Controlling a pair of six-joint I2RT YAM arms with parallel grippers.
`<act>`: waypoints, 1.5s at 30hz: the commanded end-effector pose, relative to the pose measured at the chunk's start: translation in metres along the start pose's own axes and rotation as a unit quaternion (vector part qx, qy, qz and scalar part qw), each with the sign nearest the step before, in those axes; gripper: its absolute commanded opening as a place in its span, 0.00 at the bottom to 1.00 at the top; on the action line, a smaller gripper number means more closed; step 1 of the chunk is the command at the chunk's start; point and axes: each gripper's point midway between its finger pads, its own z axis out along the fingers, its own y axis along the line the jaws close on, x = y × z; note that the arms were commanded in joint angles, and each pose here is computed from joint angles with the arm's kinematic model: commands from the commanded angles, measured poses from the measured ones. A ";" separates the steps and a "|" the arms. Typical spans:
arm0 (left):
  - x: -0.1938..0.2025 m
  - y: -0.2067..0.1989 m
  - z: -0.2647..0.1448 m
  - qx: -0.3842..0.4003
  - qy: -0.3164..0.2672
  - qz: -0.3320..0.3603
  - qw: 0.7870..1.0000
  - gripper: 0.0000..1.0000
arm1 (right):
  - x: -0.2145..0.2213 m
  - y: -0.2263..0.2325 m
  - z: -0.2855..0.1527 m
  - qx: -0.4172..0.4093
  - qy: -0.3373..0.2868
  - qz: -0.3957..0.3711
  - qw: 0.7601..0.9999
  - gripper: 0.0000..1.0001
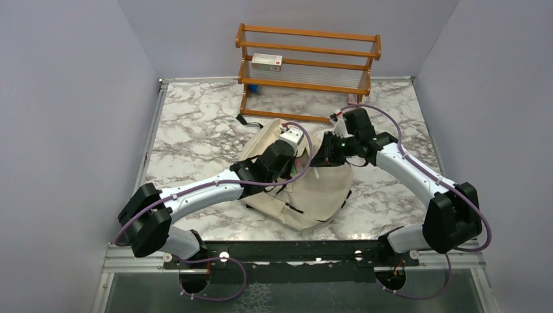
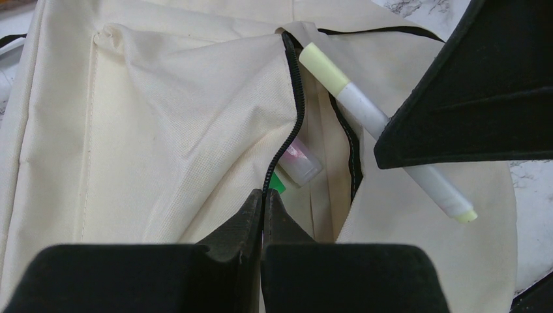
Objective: Pack the student bag
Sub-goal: Pick up the stationery from the student bag, then place the stationery in the student bag.
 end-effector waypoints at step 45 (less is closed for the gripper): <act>-0.020 0.001 -0.004 0.004 -0.036 -0.011 0.999 0.00 | -0.037 0.057 0.072 -0.102 -0.067 0.046 0.991 0.19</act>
